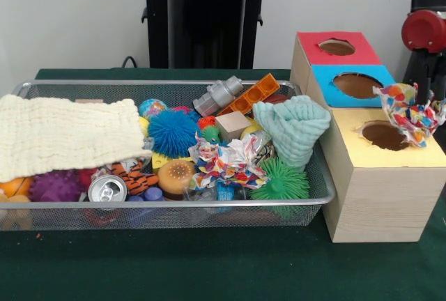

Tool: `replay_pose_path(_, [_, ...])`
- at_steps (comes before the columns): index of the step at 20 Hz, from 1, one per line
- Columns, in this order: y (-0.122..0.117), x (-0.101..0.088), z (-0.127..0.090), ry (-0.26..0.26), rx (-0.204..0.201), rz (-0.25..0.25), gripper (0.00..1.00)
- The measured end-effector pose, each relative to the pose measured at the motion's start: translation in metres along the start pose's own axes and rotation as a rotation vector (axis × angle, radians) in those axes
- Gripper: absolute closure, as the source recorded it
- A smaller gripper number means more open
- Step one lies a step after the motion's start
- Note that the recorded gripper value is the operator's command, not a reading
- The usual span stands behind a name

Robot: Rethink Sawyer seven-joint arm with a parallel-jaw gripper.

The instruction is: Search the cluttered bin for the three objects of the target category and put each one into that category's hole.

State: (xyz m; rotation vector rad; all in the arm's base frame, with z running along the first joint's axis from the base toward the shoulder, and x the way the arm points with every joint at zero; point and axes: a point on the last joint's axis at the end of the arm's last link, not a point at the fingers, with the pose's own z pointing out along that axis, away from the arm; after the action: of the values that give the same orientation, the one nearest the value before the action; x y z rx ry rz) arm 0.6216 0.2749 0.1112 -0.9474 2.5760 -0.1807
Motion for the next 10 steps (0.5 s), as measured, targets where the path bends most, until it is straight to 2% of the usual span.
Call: replay_pose_path(10, [0.002,0.002,0.018,-0.008,0.009,-0.004,0.0])
